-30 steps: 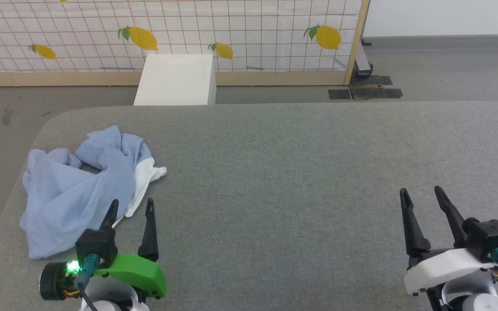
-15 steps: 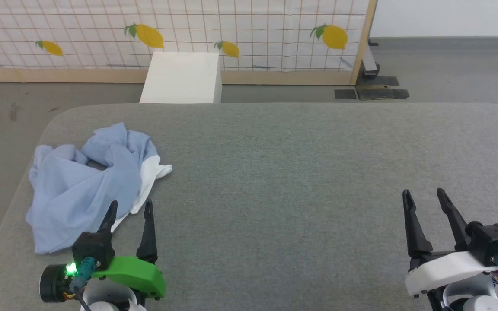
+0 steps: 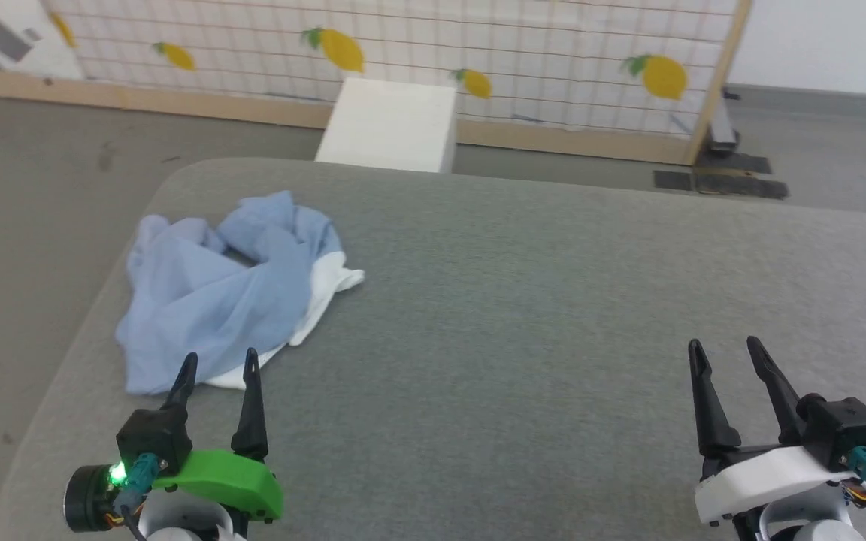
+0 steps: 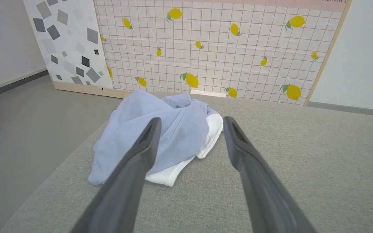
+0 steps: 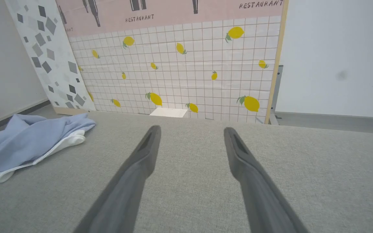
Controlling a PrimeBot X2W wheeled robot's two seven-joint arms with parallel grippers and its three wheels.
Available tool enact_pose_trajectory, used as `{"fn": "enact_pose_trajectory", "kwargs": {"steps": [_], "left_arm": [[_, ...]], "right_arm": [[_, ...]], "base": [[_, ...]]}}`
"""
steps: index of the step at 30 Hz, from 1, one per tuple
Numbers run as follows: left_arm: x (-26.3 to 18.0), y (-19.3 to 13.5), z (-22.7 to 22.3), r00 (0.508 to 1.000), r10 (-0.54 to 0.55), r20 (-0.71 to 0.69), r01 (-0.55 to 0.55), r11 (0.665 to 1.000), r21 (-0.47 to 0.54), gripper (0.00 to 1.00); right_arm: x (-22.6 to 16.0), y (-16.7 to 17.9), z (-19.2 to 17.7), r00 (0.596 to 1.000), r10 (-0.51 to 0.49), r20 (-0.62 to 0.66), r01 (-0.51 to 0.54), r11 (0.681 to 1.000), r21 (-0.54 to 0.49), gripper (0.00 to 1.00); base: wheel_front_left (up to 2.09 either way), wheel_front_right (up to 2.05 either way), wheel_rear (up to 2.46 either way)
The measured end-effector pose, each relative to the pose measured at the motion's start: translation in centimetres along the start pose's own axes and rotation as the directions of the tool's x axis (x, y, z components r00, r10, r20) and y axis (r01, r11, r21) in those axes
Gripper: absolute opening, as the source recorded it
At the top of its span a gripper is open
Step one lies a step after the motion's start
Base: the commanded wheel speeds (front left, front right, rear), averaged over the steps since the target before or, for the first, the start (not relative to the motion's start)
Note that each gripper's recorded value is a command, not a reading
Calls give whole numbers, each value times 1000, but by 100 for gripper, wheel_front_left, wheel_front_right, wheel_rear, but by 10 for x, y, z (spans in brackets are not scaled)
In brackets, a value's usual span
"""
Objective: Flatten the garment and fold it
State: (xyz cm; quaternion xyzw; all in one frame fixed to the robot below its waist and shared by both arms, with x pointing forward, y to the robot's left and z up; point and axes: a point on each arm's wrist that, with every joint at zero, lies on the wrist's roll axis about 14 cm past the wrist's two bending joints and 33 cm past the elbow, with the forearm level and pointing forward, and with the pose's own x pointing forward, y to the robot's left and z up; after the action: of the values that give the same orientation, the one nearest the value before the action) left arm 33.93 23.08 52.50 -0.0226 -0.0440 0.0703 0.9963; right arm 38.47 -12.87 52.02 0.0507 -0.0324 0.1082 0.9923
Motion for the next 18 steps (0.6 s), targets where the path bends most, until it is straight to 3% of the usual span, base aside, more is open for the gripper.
{"fn": "enact_pose_trajectory", "kwargs": {"steps": [9,18], "left_arm": [[-27,45,1,990,139,10,-139,990,-4,100],[-60,83,2,964,264,18,-264,965,-4,100]], "right_arm": [[20,48,-13,989,143,-23,-143,989,26,100],[34,96,-25,959,281,-42,-278,959,57,100]], "base": [[0,0,0],[0,0,0]]}}
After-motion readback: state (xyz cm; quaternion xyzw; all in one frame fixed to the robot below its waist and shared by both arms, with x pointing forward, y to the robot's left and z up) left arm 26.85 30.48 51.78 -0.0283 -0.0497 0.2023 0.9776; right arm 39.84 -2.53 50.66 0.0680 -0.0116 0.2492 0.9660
